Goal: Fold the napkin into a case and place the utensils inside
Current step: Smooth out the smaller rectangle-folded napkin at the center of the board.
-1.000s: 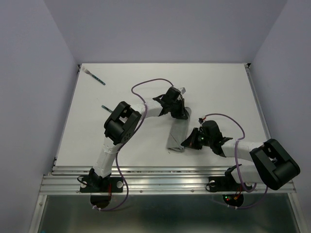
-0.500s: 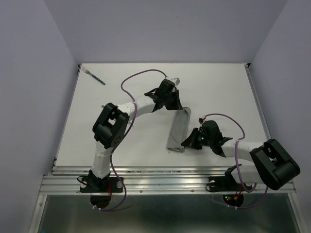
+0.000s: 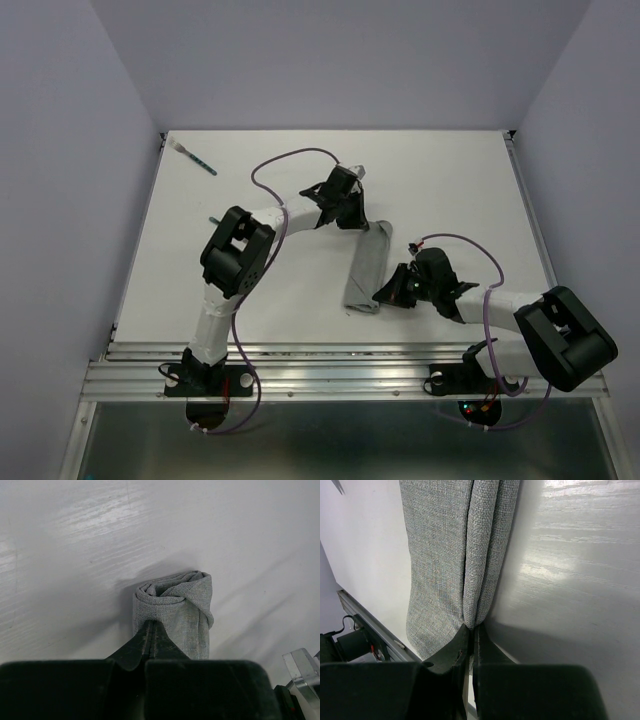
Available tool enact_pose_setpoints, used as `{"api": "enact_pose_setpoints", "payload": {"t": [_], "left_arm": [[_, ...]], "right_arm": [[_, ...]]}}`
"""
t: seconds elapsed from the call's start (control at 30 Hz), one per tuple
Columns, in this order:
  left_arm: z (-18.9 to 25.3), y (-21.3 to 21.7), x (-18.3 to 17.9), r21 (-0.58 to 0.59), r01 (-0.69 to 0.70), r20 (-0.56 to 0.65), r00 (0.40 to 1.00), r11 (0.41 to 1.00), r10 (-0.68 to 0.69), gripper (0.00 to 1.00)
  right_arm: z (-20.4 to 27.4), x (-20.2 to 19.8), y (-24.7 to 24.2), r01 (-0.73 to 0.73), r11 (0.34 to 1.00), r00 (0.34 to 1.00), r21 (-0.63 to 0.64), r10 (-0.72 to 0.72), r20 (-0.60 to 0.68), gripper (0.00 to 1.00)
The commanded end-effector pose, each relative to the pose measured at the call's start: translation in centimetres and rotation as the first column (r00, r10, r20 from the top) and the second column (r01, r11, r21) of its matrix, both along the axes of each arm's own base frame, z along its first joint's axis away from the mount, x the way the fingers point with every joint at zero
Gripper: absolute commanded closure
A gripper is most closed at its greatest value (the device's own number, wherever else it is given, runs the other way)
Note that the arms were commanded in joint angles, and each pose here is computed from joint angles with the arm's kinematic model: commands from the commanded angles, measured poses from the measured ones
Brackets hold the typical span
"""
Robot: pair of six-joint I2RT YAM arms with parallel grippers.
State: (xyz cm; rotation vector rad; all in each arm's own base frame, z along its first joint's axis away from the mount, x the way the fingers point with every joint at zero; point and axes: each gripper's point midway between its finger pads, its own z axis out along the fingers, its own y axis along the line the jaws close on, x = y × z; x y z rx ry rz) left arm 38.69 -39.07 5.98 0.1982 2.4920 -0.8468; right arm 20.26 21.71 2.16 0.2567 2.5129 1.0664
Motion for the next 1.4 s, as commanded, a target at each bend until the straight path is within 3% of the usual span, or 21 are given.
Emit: {"api": "enact_pose_setpoints", "payload": {"t": [0.0, 0.63, 1.37], "left_arm": [[2.5, -1.1, 0.7, -0.037, 0.024, 0.051, 0.998, 0.999, -0.022, 1.0], [4.1, -1.9, 0.1, -0.117, 0.063, 0.082, 0.995, 0.991, -0.053, 1.0], [-1.7, -3.1, 0.4, -0.079, 0.081, -0.008, 0.997, 0.994, -0.082, 1.0]], "right_arm": [[0.0, 0.0, 0.2, -0.023, 0.999, 1.0, -0.023, 0.023, 0.004, 0.99], [-0.5, 0.1, 0.2, -0.027, 0.999, 1.0, -0.032, 0.027, -0.004, 0.99], [-0.4, 0.1, 0.2, -0.026, 0.999, 1.0, -0.032, 0.026, -0.003, 0.99]]}}
